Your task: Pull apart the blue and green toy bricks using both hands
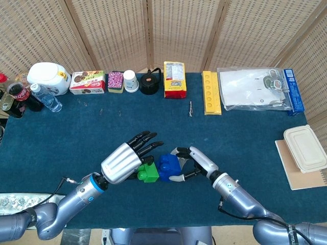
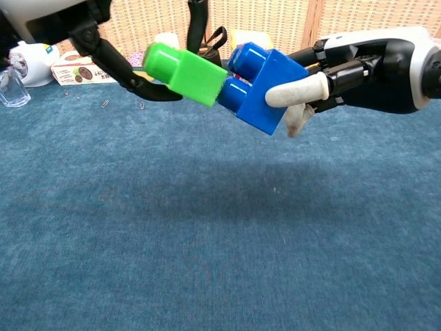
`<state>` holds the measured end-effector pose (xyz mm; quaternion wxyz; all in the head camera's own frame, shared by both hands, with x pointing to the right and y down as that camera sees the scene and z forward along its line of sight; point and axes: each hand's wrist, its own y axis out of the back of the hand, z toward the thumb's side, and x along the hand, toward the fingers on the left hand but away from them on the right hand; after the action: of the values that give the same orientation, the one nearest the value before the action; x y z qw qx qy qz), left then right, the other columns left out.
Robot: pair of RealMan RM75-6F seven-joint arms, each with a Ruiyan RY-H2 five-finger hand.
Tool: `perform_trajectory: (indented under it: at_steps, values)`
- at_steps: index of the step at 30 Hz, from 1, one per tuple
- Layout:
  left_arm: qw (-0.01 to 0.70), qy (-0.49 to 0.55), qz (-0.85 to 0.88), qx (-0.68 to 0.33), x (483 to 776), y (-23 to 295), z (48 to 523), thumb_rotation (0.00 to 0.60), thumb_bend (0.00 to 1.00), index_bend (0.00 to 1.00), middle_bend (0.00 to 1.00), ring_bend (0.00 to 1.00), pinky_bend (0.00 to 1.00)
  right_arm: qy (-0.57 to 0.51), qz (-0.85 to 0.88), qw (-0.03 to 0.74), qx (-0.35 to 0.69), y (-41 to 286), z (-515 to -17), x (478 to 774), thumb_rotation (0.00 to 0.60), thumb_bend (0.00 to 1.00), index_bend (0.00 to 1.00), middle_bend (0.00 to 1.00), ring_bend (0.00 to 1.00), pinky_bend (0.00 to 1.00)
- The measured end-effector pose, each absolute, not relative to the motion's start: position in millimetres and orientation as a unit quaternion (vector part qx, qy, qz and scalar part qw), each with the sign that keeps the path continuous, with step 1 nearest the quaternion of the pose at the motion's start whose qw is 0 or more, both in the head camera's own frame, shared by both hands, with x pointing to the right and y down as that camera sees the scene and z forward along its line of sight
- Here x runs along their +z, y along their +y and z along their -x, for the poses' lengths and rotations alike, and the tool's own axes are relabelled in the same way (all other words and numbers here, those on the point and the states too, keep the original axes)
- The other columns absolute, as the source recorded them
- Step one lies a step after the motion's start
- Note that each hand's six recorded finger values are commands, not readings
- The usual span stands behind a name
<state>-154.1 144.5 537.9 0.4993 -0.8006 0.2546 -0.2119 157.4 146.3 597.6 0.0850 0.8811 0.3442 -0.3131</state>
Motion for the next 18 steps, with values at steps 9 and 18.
perform_trajectory:
  at_steps: [9, 18]
  values:
    - [0.504, 0.259, 0.787, -0.244, 535.3, 142.2, 196.4, 0.600, 0.24, 0.62, 0.21, 0.07, 0.13, 0.339, -0.874, 0.031, -0.347, 144.3, -165.0, 612.5, 0.501, 0.13, 0.56, 0.57, 0.57, 0.41]
    - [0.497, 0.248, 0.776, -0.300, 552.4, 154.2, 249.9, 0.600, 0.24, 0.62, 0.21, 0.07, 0.13, 0.330, -0.843, -0.121, -0.407, 140.0, -178.5, 635.1, 0.501, 0.13, 0.56, 0.57, 0.52, 0.38]
